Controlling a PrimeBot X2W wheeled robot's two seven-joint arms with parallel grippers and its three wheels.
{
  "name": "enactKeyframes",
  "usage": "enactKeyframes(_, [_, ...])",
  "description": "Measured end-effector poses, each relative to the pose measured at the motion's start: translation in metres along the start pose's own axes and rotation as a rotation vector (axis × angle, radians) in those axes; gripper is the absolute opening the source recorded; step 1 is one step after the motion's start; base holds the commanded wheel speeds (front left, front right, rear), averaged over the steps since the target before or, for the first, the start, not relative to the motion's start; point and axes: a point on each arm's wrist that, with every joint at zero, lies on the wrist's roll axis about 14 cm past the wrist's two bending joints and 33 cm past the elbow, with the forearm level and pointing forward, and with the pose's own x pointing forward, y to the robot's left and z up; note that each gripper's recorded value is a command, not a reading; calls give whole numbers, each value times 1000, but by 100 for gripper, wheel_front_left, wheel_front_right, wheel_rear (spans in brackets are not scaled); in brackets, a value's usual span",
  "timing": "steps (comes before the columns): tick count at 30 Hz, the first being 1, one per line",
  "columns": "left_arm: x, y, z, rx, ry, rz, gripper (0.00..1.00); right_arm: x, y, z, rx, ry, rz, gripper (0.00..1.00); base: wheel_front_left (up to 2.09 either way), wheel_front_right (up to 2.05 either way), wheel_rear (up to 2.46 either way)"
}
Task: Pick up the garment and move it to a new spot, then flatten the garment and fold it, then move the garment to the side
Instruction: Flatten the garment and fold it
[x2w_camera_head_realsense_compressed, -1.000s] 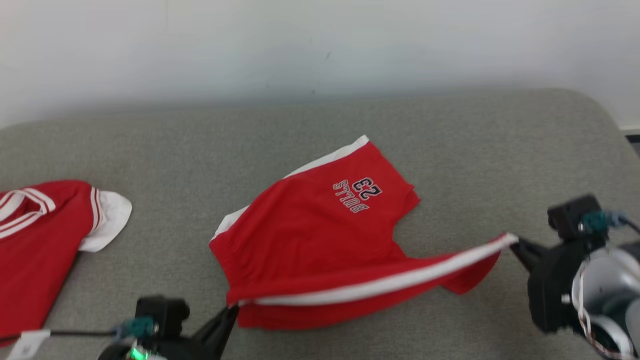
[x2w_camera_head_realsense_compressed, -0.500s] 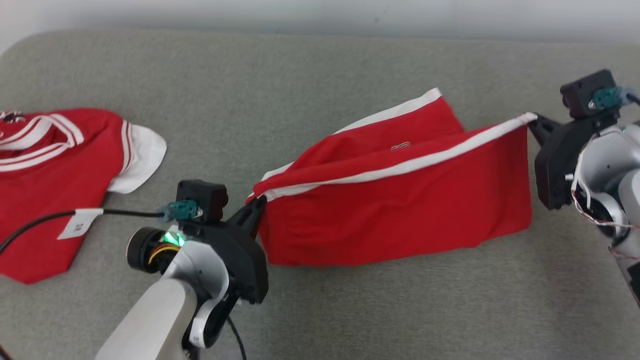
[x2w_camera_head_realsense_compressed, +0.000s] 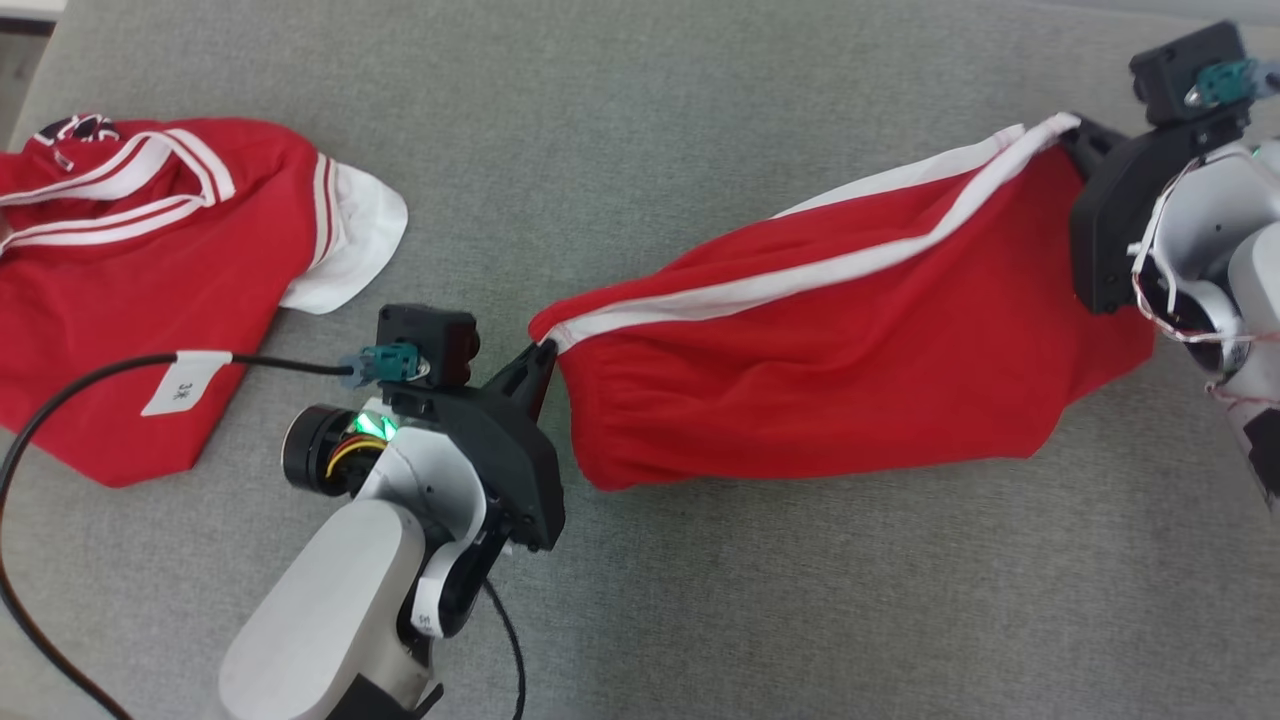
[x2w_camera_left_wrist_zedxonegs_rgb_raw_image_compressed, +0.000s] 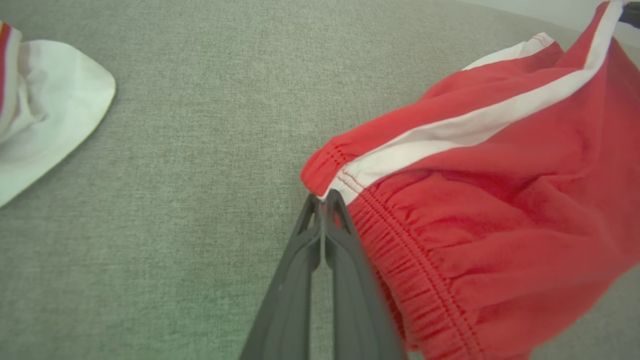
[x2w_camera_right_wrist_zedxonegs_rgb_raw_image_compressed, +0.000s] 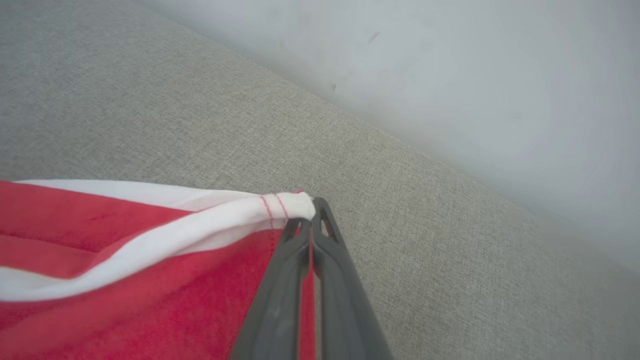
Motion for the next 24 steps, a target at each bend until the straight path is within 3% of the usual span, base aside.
enactKeyframes(6, [2, 0, 2, -7, -15, -1, 0, 17, 0, 7, 4, -25, -4, 0, 0, 0, 0])
enactKeyframes(7, [2, 0, 3, -5, -19, -2, 4, 18, 1, 8, -1, -32, -4, 0, 0, 0, 0])
enactKeyframes(8, [3, 0, 5, -3, -25, -2, 38, 20, 1, 9, -9, -39, -7, 0, 0, 0, 0])
enactKeyframes(9, [3, 0, 6, -4, -31, -2, 45, 22, 1, 10, -13, -42, -9, 0, 0, 0, 0])
enactKeyframes(10, [3, 0, 7, -5, -36, -1, 78, 23, 1, 10, -13, -44, -11, 0, 0, 0, 0])
enactKeyframes(11, [3, 0, 7, -4, -45, 2, 100, 24, 0, 9, -11, -43, -13, 0, 0, 0, 0])
enactKeyframes(18, [2, 8, 8, -6, -68, 30, 100, 33, -5, 11, 10, -75, -39, 0, 0, 0, 0])
enactKeyframes(19, [1, 10, 8, -8, -72, 39, 100, 34, -5, 12, 11, -84, -41, 34, 0, 0, 0])
enactKeyframes(20, [0, 12, 8, -9, -75, 47, 100, 34, -4, 13, 21, -93, -42, 100, 0, 0, 0])
enactKeyframes(24, [-5, 22, 12, -22, -108, 84, 100, 36, -3, 15, 34, -106, -51, 100, 0, 0, 0])
